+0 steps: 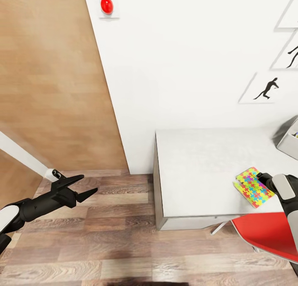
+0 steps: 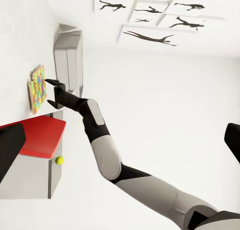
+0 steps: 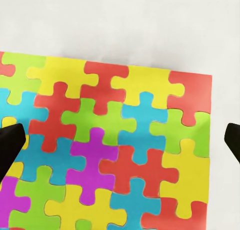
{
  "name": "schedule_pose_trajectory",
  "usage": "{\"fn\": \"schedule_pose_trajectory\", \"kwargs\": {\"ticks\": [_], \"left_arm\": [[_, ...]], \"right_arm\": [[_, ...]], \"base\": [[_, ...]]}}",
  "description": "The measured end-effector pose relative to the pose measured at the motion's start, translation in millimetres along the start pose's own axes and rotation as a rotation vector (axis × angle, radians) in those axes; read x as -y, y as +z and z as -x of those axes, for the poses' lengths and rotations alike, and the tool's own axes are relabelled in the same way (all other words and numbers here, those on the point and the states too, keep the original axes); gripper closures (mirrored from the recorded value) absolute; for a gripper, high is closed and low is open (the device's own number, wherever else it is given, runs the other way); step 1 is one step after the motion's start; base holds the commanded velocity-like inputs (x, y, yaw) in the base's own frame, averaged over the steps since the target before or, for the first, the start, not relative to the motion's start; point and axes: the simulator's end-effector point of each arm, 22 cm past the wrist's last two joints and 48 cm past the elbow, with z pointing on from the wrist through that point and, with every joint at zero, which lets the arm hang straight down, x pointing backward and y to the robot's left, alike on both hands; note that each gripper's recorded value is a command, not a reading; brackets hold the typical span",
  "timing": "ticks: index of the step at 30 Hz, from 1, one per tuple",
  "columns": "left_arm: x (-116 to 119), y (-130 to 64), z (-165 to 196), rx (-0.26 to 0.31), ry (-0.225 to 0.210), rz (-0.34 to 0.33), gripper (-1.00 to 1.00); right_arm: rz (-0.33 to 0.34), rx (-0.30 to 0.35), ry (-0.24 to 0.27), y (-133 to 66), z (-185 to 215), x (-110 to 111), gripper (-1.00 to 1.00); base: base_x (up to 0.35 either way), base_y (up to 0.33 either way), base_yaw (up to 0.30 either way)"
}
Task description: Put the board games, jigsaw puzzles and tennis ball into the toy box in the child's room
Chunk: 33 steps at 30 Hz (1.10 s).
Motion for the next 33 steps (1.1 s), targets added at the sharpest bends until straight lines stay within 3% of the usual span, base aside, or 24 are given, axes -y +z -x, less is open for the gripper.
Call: {"fn": "schedule_pose_trajectory", "kwargs": {"ticks": [20,23,33], "left_arm": [[-3,1.8,0,-0.002,-0.007,0.0,-1.0],[1,5.0,4,-0.005,0.004,-0.007,-1.0],[7,13.4,7,-0.017,0.021,-0.02,-1.0]], "right_arm": [[0.003,0.011,-0.031,-0.7,0,-2,-1.0],[0.027,0.002,-0.019,-2.0,-1,-6,-1.0],[0.037,0.027,-0.06,-1.1,-2,-11,-1.0]], "base": [[0.0,0.0,0.0],[0.044,-0.014,0.0],[0.135,-0.091,0.0]]}}
